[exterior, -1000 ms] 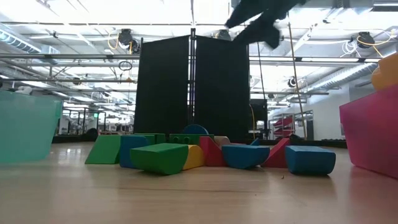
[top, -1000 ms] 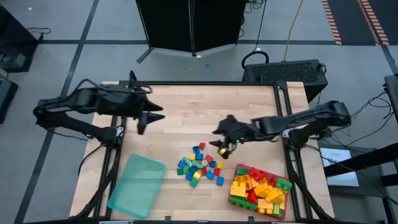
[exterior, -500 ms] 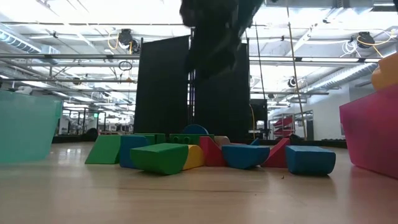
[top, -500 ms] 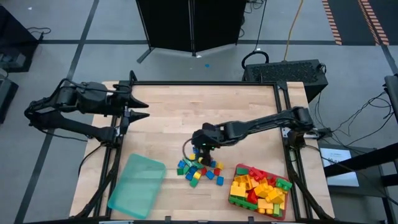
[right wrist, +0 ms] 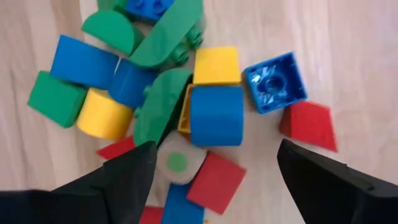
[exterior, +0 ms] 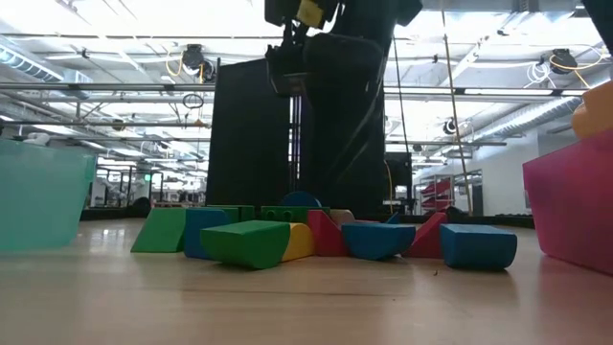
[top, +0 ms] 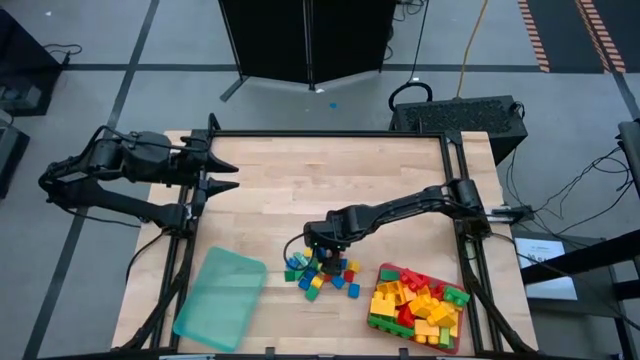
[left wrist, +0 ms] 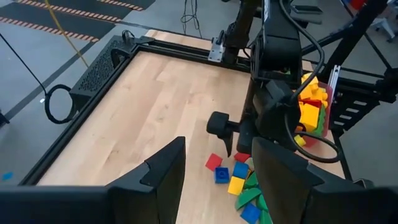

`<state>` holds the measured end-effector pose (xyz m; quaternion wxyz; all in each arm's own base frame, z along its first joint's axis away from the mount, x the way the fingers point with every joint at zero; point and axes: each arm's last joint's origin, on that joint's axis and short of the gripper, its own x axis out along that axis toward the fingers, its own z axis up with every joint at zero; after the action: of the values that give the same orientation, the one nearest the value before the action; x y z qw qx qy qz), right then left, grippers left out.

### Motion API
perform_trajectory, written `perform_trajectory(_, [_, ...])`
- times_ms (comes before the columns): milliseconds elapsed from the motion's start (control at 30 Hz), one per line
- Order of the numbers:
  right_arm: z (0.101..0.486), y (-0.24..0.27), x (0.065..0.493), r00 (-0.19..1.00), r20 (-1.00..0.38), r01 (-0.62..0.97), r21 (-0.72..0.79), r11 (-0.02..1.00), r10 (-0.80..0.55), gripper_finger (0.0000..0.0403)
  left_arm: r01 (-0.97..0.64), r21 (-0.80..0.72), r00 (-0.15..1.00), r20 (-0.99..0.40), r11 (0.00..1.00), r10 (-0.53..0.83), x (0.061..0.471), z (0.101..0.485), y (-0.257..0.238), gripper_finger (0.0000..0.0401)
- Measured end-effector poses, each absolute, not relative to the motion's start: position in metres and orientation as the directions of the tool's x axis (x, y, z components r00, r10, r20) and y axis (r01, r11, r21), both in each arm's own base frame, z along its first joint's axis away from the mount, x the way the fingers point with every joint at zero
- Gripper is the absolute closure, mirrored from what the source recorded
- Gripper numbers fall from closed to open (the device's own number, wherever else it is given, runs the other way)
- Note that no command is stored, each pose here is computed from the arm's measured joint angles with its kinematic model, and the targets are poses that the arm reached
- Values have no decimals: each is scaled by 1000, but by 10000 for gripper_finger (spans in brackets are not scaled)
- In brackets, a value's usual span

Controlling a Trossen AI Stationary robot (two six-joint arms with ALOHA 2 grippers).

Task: Sort blocks by size
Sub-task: Put the blue block into the blue bin

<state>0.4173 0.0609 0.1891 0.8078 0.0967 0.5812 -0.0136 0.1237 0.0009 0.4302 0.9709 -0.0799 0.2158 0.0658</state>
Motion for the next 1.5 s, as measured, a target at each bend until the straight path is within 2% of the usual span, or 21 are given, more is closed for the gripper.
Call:
perform_trajectory(267, [191, 53, 424, 383, -921, 120, 128, 984, 73, 87, -164, -128, 897, -432, 978, 93, 124, 430, 1, 214])
perform_trajectory(900, [170, 56, 431, 364, -926, 124, 158, 980, 104, 109, -171, -125, 879, -468, 977, 94, 120, 427, 1, 214])
perform_trajectory(1067, [170, 56, 432, 367, -924, 118, 158, 980, 104, 155, -170, -125, 880, -465, 977, 94, 119, 427, 1, 214])
perform_trajectory(1400, [170, 56, 432, 369, -924, 119, 158, 980, 105, 290, -168, -121, 881, -464, 978, 94, 119, 427, 1, 214])
perform_trajectory(1500, [170, 56, 432, 369, -924, 119, 159, 980, 105, 293, -168, -121, 881, -464, 978, 94, 119, 427, 1, 214])
